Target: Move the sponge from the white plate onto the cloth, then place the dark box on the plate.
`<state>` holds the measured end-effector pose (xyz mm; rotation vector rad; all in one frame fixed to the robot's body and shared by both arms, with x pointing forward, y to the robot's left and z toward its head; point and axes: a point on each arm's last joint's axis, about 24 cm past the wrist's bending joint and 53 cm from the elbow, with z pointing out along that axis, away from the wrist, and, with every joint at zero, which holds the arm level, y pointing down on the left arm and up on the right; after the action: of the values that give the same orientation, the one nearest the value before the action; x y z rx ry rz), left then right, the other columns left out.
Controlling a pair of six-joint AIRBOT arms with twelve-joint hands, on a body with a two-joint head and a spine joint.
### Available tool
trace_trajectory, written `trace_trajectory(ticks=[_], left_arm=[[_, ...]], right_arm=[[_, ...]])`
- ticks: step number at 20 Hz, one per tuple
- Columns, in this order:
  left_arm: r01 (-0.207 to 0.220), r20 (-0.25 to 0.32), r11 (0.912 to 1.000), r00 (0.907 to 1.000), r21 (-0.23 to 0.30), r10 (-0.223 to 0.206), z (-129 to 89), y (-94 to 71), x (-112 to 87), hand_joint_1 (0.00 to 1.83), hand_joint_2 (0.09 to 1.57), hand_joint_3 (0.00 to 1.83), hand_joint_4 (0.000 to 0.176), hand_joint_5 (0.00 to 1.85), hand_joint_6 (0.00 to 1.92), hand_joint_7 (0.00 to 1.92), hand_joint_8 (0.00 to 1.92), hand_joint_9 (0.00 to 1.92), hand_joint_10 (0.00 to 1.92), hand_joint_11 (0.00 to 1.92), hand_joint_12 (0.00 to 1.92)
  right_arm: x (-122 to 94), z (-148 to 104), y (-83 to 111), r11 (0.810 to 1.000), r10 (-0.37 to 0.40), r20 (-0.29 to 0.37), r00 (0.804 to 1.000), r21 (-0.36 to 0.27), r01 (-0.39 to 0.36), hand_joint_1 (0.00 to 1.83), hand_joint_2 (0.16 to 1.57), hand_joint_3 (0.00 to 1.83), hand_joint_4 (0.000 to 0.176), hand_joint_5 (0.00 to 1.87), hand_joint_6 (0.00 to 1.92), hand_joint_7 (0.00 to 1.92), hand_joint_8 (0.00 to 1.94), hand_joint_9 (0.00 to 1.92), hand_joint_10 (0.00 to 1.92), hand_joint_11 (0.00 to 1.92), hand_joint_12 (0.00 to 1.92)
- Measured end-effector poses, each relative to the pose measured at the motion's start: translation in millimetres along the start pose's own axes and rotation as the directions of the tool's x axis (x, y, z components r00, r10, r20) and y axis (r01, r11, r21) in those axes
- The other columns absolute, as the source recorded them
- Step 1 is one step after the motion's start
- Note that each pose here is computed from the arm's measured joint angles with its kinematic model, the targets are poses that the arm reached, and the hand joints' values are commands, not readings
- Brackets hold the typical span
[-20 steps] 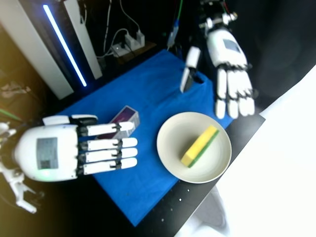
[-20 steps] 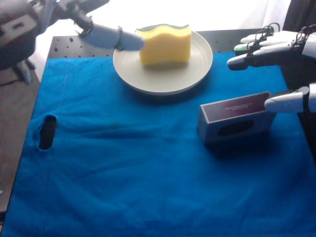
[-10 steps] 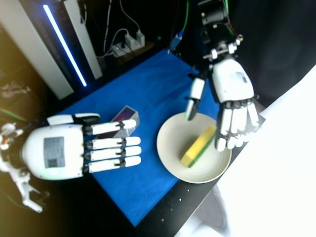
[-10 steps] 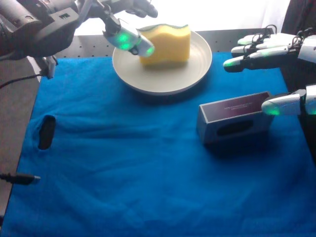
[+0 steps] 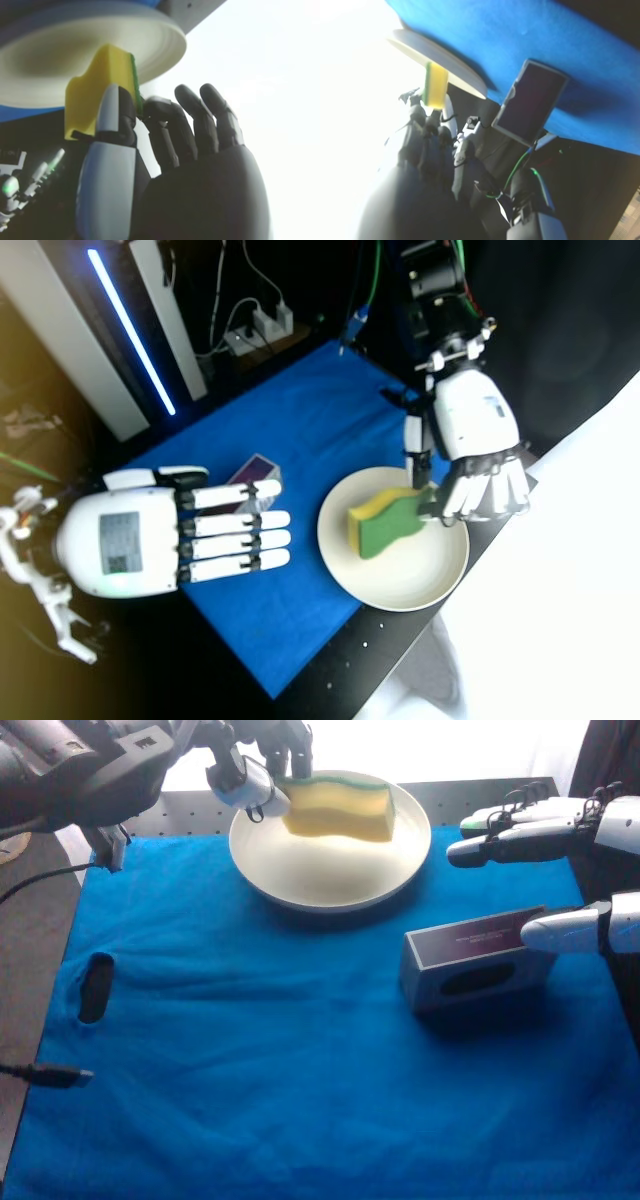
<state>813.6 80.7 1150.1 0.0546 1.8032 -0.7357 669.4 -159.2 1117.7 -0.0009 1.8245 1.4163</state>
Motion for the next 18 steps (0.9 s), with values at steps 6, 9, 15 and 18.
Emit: trace_trajectory(ticks=[6,9,15,18], left_arm=[[-0.018,0.083,0.9902,0.9965,0.139,0.006,-57,-21.9,-31.2,1.24,1.16,0.0,0.0,1.01,0.74,0.8,1.45,0.35,1.39,0.01,1.89],[-0.081,0.083,0.9795,0.9944,0.185,0.066,-97,-25.7,-28.5,1.24,1.16,0.0,0.0,1.0,0.73,0.81,1.47,0.45,1.47,0.14,1.91],[-0.156,-0.047,0.9698,0.9848,0.187,0.167,-162,-13.0,20.1,1.25,1.16,0.0,0.0,0.97,0.72,0.88,1.42,0.61,1.58,0.51,1.92],[-0.139,-0.194,0.9817,0.9674,0.13,0.163,-159,9.5,77.9,1.25,1.16,0.0,0.0,0.97,0.72,0.88,1.42,0.61,1.58,0.51,1.92]], right_arm=[[5,3,4.3,1.0,0.025,0.004,1.0,-0.011,-0.025,0.47,1.26,0.0,0.134,0.34,0.0,0.22,0.0,0.17,0.0,0.13,0.08],[5,0,3.9,0.999,0.044,0.011,0.999,-0.006,-0.044,0.41,1.25,0.0,0.107,0.34,0.0,0.22,0.0,0.17,0.0,0.14,0.07],[3,-8,-2.6,0.998,0.061,0.025,0.998,0.019,-0.061,0.45,1.24,0.0,0.109,0.35,0.0,0.22,0.0,0.16,0.0,0.13,0.06],[5,-7,-2.0,0.998,0.061,0.021,0.998,0.017,-0.062,0.45,1.24,0.0,0.108,0.35,0.0,0.22,0.0,0.16,0.0,0.14,0.05]])
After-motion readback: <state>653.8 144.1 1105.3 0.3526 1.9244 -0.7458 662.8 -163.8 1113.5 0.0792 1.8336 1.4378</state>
